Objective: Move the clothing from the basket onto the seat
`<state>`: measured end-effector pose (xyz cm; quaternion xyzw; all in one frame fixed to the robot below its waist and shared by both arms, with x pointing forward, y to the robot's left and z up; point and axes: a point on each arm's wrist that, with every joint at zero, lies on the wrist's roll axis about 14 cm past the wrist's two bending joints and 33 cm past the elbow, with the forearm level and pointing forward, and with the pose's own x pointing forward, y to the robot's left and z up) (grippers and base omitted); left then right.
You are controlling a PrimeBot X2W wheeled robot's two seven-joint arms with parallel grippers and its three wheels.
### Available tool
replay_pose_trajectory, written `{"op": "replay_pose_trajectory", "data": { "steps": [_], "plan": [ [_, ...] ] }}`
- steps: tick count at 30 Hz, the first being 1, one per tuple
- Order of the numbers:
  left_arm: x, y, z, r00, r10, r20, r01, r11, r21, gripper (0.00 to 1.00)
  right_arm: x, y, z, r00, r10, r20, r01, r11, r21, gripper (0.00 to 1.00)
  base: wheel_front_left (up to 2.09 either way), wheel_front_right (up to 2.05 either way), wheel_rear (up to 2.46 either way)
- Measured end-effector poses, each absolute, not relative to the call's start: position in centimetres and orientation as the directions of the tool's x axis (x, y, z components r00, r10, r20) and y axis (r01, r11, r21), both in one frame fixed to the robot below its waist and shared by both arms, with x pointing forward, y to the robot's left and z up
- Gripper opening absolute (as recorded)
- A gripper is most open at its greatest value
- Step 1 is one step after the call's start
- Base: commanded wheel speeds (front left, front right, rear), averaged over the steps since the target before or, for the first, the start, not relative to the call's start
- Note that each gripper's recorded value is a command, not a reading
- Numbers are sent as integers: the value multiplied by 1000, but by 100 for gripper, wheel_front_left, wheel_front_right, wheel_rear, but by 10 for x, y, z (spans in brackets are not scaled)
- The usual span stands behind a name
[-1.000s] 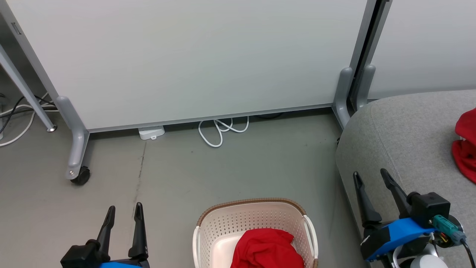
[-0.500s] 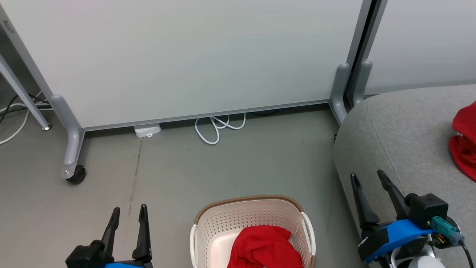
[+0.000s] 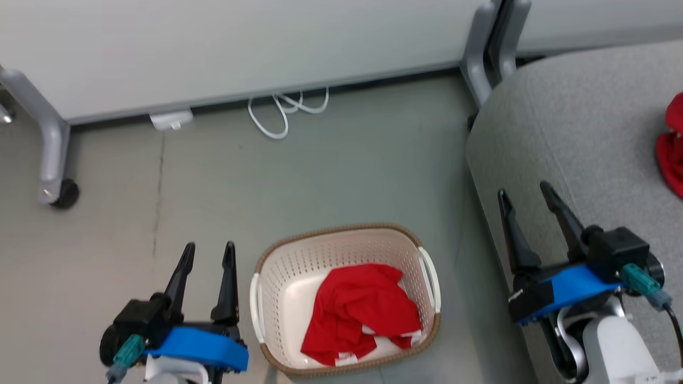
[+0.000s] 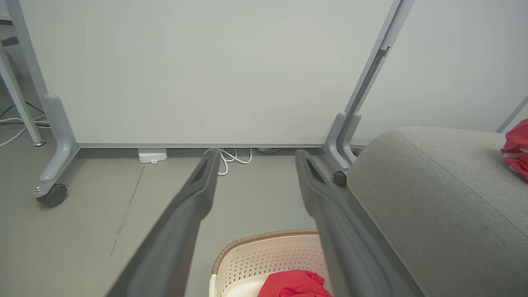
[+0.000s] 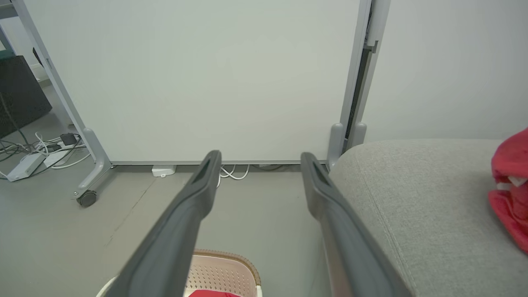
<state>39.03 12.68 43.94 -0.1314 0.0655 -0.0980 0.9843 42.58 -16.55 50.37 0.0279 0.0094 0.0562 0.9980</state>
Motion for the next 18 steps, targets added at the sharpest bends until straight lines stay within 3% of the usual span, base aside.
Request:
{"op": "replay_pose_trajectory", "data": {
  "steps": [9, 18],
  "plan": [
    [441, 75, 383, 906, -369, -207, 301, 905, -300, 100, 471, -175, 467, 993, 95, -75, -95, 995, 0, 100, 0, 0, 0],
    [452, 33, 280, 757, -501, -420, 384, 860, -334, 100, 501, -176, 415, 984, 103, -149, -105, 994, -8, 100, 0, 0, 0]
  ]
}}
